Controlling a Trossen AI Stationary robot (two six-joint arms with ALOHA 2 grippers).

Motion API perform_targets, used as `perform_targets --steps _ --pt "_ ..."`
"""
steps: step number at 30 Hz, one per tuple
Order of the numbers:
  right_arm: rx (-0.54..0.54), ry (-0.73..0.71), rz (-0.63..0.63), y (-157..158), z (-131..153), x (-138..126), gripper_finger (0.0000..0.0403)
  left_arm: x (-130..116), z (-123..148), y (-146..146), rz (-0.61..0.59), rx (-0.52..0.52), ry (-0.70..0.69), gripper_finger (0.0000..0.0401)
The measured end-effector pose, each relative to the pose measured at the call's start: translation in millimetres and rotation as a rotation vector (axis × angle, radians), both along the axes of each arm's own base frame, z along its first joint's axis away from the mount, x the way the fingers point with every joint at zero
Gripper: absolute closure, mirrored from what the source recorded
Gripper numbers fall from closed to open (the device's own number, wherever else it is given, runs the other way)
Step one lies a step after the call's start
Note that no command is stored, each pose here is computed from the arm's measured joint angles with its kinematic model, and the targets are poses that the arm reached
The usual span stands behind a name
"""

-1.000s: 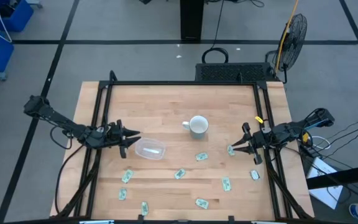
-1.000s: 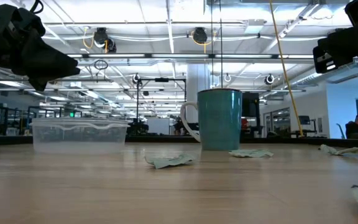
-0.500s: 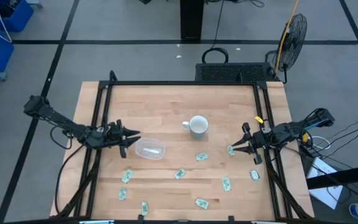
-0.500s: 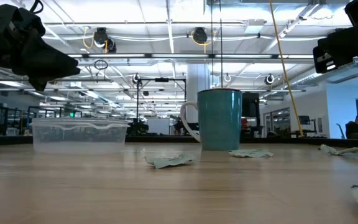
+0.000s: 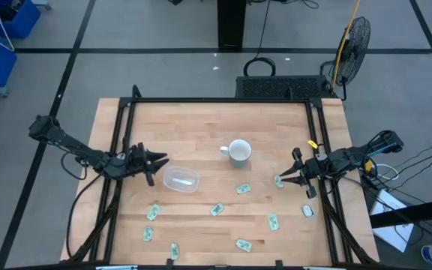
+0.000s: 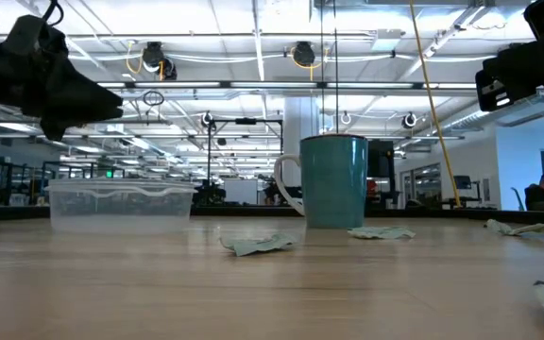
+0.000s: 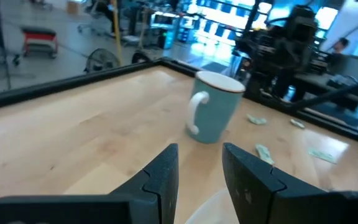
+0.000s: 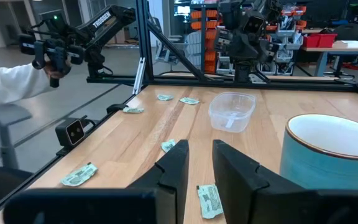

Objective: Pick and place Stevia / Truvia into bins
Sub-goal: Put the green stevia packet into the transparent bin

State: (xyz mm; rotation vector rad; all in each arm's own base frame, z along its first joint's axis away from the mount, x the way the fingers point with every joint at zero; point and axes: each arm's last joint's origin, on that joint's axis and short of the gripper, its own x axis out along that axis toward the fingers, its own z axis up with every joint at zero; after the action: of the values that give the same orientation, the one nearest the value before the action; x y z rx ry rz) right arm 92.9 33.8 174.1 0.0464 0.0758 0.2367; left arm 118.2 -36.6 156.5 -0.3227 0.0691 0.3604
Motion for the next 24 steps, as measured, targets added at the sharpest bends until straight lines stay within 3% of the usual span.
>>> perform_targets --steps 12,17,20,24 --pt "0.029 -0.216 -0.011 -0.6 21.2 -0.6 0.0335 -0.3 -1.7 0.3 -0.003 0.065 0.038 0.0272" --pt "-0.067 -0.229 -0.255 -7.5 22.3 0.3 0.0335 -0.1 -0.2 0.2 -0.007 0.107 0.041 0.0272" --pt "-0.029 -0.161 -0.385 -10.5 22.2 2.5 0.0335 0.5 4.0 -0.1 -0.012 0.151 0.021 0.0272" --pt "-0.017 -0.151 -0.446 -12.3 45.3 6.3 0.0335 0.8 17.1 0.4 0.021 0.210 -0.064 0.0272"
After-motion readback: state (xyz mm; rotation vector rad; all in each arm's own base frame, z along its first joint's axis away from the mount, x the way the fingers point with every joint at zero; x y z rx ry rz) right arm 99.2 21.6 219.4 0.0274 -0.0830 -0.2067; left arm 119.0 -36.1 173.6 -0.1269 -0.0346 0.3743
